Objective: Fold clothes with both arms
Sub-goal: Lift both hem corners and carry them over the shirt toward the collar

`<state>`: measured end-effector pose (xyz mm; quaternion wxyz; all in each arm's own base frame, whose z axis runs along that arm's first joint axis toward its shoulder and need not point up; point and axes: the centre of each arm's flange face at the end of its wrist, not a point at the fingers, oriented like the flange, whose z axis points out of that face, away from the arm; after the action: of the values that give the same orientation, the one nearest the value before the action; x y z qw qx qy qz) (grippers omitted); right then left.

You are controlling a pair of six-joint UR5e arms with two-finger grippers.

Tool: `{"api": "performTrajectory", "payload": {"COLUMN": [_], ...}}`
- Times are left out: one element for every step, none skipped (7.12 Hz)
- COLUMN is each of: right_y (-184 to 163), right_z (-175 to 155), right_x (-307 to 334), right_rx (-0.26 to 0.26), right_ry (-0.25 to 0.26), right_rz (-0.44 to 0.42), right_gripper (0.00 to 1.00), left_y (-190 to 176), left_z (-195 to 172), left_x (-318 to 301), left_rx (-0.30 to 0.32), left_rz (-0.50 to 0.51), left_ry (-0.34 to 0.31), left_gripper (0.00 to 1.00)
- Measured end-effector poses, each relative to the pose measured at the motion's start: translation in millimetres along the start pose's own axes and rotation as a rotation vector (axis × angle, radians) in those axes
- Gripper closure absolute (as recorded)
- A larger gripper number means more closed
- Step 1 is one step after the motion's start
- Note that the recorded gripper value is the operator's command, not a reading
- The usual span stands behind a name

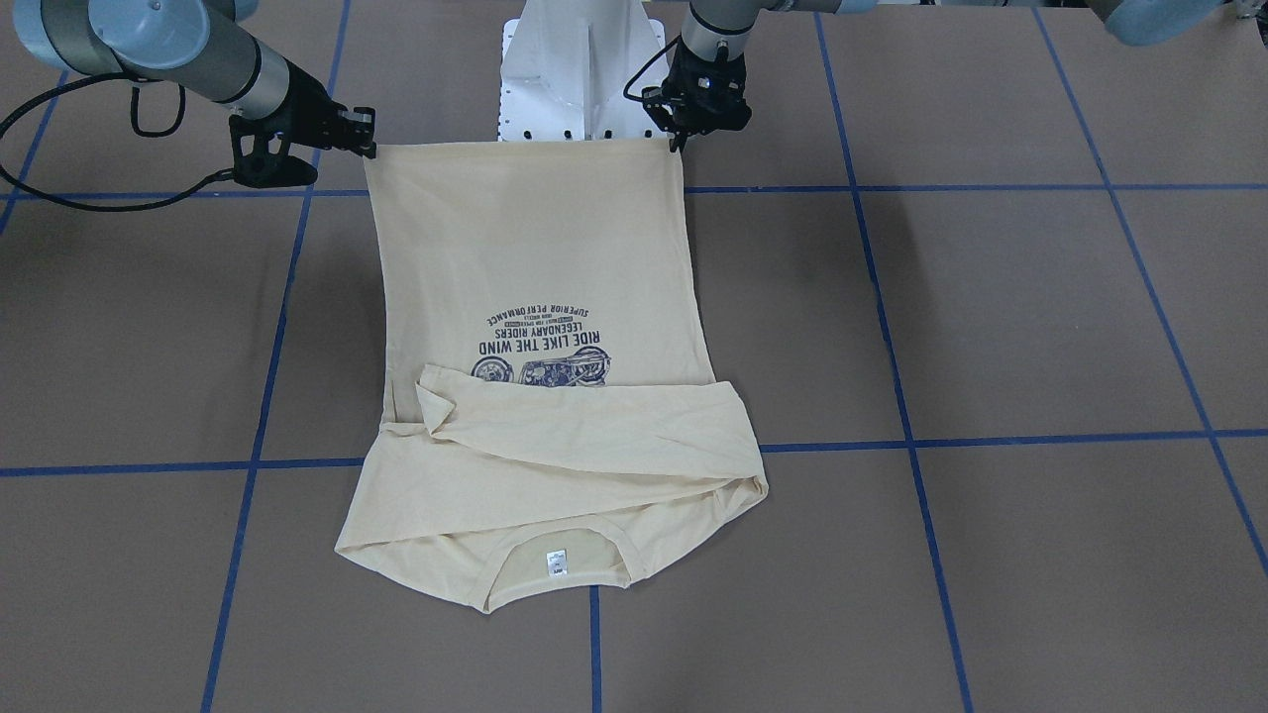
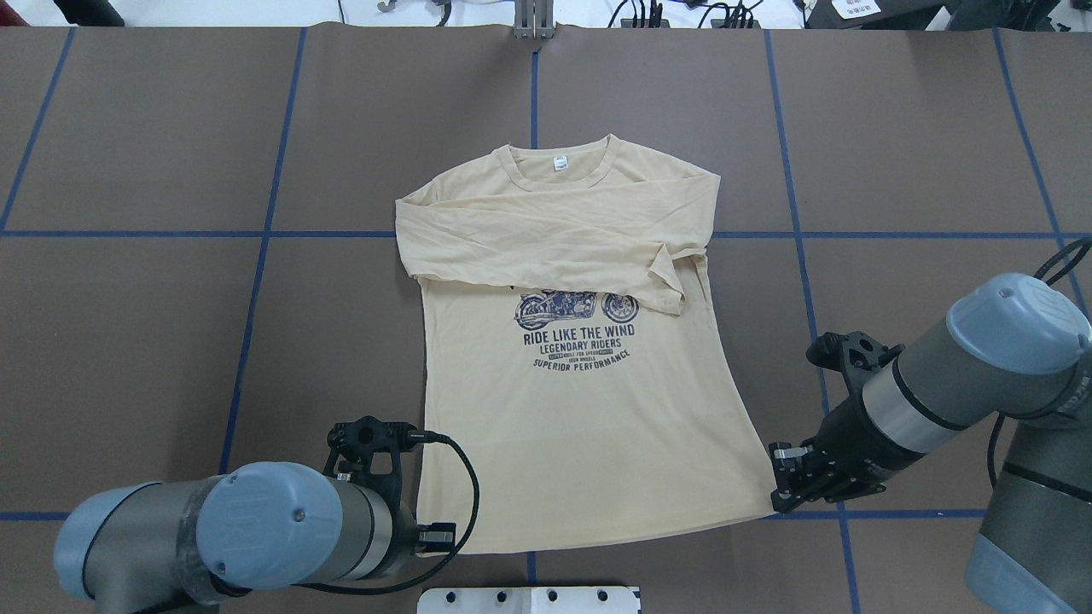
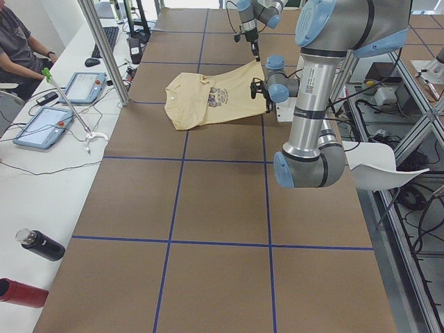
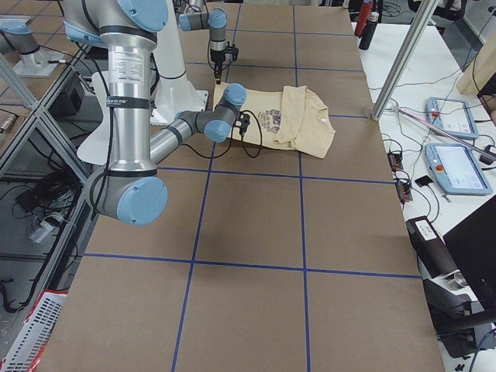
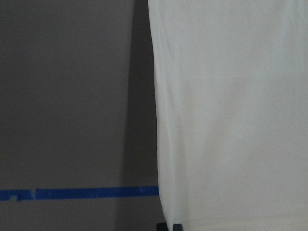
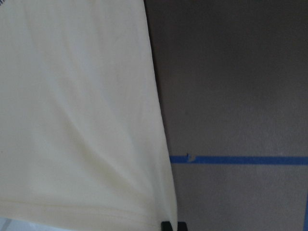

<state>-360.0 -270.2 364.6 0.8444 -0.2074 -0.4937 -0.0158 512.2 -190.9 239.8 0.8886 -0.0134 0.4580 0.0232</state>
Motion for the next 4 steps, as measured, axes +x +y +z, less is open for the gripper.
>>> {"api": "performTrajectory", "payload": {"right_y": [10,11,-1,-23], "right_z": [3,3,-7,-28], "right_x": [-2,-6,-12,-20], "right_rx": [-0.029,-0.033,-0.006,0.049], "right_ry": [0.0,-0.007,-0.028,-0.065], "right_rz": [0.011,0.012,0.011,0.014], "right_gripper": [1.0,1.0,1.0,1.0], "left_y": [7,4,-12,-38], "left_z": [-11,-29,-49,-67], "left_x": [1,1,-2,-7], "left_rx": [-0.015,-0.024,-0.015,0.016], "left_rz": [0.026,0.044,0.052,0.058], "left_ry": [0.018,0.038,0.055,0.069], "left_gripper": [1.0,1.0,1.0,1.0]}}
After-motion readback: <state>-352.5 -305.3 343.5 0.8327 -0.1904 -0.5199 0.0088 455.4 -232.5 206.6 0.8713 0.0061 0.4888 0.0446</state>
